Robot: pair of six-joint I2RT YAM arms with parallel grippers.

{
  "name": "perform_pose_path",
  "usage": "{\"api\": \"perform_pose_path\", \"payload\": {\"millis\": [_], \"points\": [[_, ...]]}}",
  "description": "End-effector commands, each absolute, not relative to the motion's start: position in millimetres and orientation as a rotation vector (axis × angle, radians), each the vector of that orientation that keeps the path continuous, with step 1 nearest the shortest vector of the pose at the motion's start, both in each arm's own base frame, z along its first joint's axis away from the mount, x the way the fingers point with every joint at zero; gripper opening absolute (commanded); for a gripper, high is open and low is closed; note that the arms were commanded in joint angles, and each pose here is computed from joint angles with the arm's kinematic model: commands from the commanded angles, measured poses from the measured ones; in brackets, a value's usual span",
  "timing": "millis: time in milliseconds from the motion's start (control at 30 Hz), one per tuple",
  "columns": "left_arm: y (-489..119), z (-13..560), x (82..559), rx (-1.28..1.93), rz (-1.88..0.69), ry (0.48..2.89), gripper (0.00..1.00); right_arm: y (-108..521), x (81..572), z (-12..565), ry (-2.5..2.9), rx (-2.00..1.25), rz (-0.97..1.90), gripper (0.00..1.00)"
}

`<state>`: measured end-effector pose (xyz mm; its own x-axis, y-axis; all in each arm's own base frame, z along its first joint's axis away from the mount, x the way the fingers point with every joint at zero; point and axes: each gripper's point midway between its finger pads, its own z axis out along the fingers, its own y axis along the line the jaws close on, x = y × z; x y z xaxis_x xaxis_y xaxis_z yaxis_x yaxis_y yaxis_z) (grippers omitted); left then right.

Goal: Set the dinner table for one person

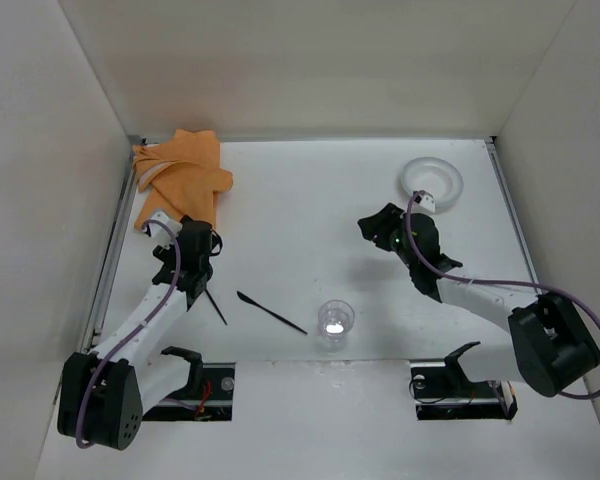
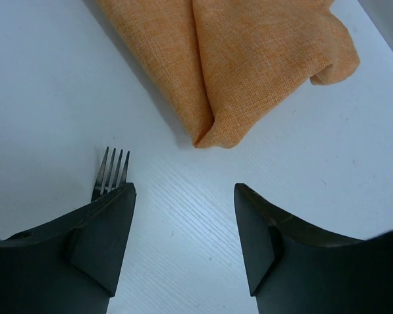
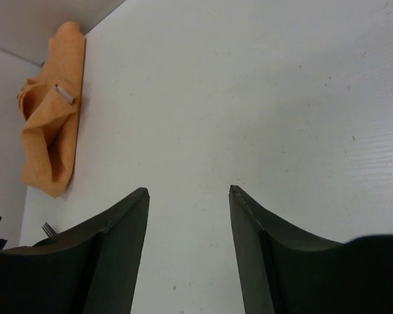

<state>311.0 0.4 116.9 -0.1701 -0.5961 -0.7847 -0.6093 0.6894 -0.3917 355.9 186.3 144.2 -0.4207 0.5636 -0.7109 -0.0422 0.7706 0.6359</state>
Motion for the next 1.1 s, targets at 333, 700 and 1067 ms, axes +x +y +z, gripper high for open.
{"api": "perform_pose_path", "payload": {"millis": [333, 700, 1067], "points": [[17, 114, 315, -1.011, -0.007, 1.766, 0.57, 193, 365, 150, 1.864, 0.387, 0.736, 0.53], [14, 146, 358, -0.997, -0.087, 1.675, 0.23, 200, 366, 145, 1.899, 0.360, 0.752, 0.15], [10, 143, 422, -0.932, 0.032, 1.737, 0.54, 202, 366, 149, 1.889, 0.341, 0.751, 0.52]]}}
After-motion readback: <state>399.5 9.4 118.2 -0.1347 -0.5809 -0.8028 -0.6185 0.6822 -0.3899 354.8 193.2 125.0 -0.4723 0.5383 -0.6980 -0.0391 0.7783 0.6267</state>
